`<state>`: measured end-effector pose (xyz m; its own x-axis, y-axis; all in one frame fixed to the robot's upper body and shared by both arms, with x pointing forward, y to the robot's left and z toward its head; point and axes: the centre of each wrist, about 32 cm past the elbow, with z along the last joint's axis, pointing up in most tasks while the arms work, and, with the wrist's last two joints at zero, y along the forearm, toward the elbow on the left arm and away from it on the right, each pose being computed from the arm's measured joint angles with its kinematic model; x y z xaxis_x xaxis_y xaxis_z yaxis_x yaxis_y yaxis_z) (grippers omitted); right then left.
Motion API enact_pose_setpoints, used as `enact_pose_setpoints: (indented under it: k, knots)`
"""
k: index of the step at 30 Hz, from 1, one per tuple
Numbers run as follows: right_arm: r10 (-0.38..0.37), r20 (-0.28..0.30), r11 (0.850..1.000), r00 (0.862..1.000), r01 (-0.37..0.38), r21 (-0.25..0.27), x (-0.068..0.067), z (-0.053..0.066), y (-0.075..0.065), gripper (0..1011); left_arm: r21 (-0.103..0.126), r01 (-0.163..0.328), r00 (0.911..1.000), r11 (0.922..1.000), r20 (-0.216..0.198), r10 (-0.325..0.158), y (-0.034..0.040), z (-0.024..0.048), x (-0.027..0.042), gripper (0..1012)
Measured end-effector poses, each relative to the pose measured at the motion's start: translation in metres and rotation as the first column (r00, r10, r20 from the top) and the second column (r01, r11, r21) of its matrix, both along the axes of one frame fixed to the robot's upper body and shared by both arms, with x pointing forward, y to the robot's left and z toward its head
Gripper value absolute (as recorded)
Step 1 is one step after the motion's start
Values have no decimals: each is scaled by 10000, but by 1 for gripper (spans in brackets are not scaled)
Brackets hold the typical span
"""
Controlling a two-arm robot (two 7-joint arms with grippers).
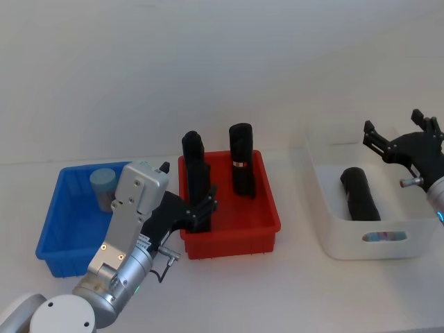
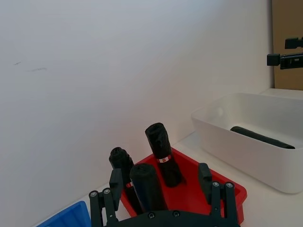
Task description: Pick the cotton swabs from the blue box and place them into the white box.
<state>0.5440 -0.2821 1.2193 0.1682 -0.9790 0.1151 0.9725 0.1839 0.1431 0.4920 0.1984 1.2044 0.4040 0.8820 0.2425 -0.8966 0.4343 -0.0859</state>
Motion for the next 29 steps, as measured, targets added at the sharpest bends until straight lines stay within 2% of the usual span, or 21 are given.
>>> enact_pose_setpoints:
  k: [29]
  knots:
    - [0, 0, 10000, 10000, 0, -1, 0, 0, 0, 1002, 0, 0, 10000, 10000, 1, 0, 0, 0, 0, 1004]
